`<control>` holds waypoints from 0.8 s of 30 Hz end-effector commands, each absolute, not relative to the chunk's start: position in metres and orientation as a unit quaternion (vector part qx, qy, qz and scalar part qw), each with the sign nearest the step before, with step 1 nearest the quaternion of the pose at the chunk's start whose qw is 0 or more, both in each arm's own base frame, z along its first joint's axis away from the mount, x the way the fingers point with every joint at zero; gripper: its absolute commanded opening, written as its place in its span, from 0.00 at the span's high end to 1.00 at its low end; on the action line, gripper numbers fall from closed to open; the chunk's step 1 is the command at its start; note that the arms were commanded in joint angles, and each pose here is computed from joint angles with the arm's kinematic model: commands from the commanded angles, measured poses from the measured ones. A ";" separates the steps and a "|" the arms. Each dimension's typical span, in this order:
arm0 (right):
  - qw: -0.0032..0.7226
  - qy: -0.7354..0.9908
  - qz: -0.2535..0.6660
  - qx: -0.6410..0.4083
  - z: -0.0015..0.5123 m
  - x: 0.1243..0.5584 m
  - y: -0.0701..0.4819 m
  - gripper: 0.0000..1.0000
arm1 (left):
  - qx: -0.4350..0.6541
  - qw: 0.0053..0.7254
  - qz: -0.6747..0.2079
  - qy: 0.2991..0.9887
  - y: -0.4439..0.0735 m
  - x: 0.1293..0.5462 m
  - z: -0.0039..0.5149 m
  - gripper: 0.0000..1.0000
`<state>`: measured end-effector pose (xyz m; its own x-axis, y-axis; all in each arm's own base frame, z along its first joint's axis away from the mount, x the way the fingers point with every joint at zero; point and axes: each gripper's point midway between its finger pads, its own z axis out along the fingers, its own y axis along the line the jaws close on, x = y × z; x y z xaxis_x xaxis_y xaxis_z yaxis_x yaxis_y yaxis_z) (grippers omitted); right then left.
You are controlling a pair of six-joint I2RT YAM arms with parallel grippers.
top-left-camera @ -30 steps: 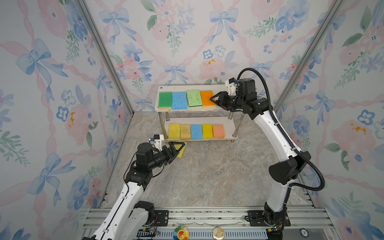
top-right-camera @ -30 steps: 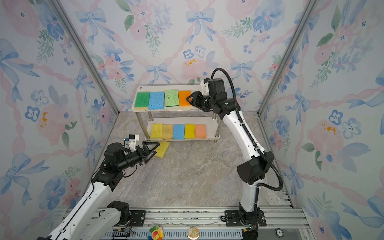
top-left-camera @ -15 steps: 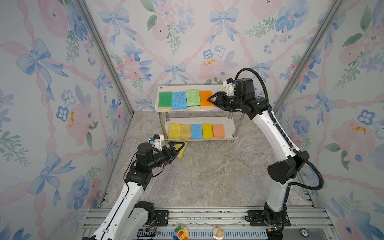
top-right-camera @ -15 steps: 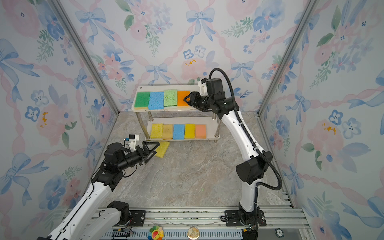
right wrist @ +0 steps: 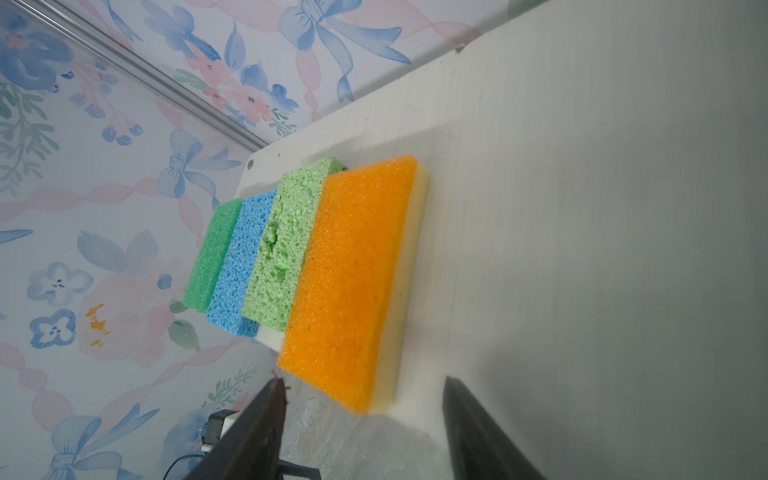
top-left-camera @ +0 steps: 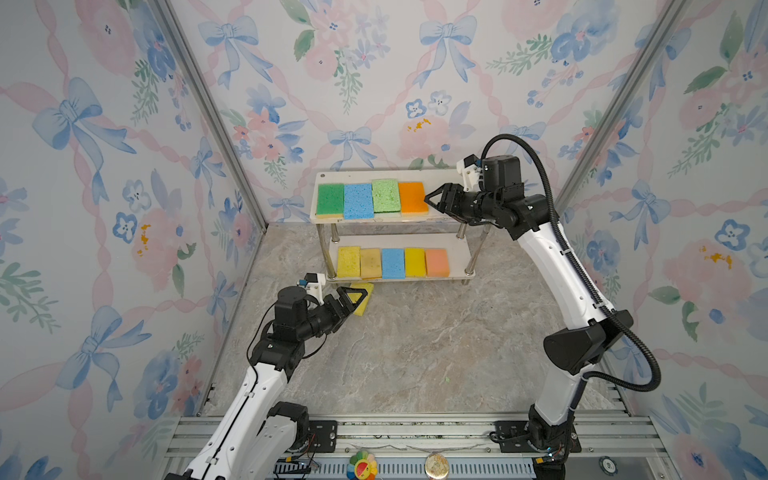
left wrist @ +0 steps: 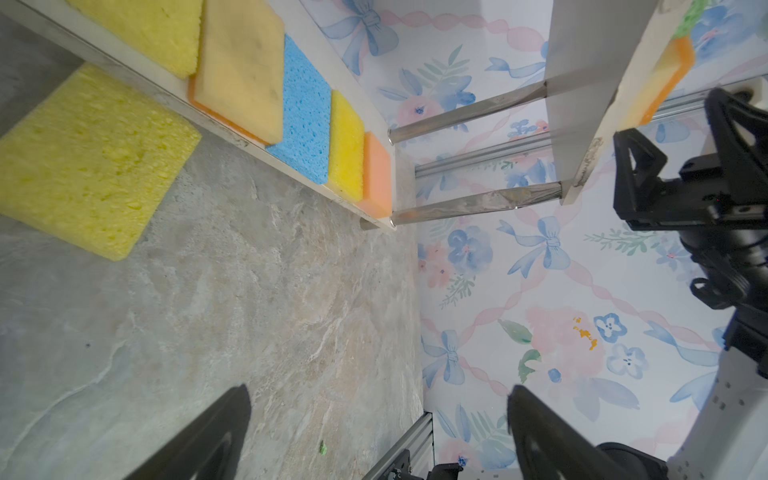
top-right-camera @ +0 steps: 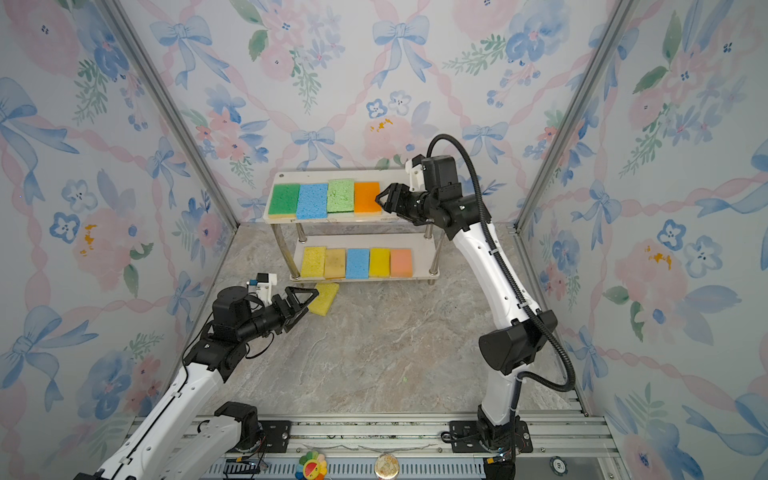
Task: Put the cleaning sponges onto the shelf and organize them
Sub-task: 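Withdraw the right gripper from the shelf while the left gripper lowers toward the yellow sponge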
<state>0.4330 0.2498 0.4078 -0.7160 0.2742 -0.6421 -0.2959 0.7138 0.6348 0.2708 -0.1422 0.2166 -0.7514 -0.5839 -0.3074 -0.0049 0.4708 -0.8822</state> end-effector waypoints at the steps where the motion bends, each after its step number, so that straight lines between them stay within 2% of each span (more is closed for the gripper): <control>1: 0.416 0.831 0.369 0.000 0.441 0.391 0.212 0.36 | -0.210 0.299 -0.436 0.822 -0.128 0.273 0.193 0.02; 6: 0.420 0.821 0.382 0.061 0.424 0.346 0.168 0.35 | -0.260 0.283 -0.391 0.836 -0.115 0.281 0.157 0.02; 12: 0.381 0.853 0.342 0.101 0.365 0.295 0.131 0.35 | -0.309 0.266 -0.346 0.845 -0.106 0.296 0.128 0.07; 24: 0.339 0.862 0.349 0.142 0.306 0.261 0.124 0.36 | -0.367 0.229 -0.336 0.837 -0.109 0.316 0.081 0.21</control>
<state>0.2640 0.1247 0.3048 -0.7401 0.4595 -0.4911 0.0011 0.7310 0.6824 0.3099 -0.1114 0.0850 -0.6526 -0.7467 -0.1290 -0.4519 0.5202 -0.7247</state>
